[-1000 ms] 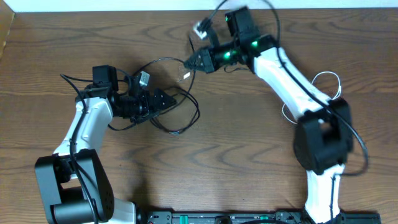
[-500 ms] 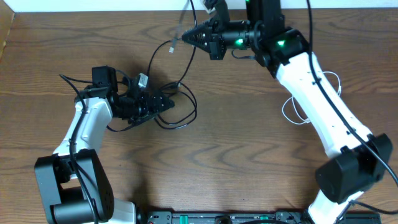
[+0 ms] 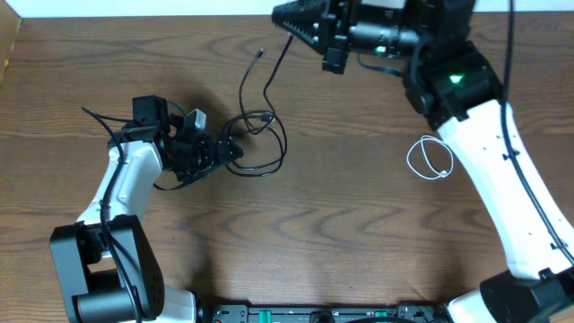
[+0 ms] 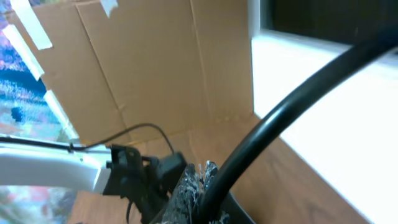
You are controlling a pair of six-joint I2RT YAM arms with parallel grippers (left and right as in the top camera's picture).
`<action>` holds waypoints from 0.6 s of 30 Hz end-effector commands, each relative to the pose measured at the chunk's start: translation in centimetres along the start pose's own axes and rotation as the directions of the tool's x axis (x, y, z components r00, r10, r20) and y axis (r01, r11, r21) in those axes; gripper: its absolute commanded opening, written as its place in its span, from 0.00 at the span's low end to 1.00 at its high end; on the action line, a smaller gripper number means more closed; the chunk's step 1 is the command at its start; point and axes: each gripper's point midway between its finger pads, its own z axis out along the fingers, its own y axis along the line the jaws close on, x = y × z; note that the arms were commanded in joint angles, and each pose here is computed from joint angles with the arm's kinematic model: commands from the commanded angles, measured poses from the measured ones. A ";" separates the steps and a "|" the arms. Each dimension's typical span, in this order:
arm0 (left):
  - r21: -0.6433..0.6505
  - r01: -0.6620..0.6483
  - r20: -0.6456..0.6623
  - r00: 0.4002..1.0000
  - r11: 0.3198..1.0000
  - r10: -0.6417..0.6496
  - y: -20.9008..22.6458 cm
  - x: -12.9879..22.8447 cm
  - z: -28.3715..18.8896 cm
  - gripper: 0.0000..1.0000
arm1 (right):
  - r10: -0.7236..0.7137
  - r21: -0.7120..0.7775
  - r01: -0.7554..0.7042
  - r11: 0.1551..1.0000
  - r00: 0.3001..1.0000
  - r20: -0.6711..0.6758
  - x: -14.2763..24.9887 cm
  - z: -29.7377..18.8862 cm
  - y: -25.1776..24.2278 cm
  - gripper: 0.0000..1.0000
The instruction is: Untangle cables
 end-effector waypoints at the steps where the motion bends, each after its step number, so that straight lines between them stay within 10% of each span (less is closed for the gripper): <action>1: -0.030 0.024 -0.015 1.000 0.999 -0.024 1.2 0.8 0.6 0.93 | -0.034 -0.001 0.035 0.999 0.998 0.044 -2.4 -1.4 1.4 0.01; 18: -0.020 0.034 0.035 0.999 0.999 -0.034 2.3 0.8 2.3 0.93 | -0.268 -0.253 0.305 0.918 0.948 0.169 -6.4 -4.4 8.8 0.01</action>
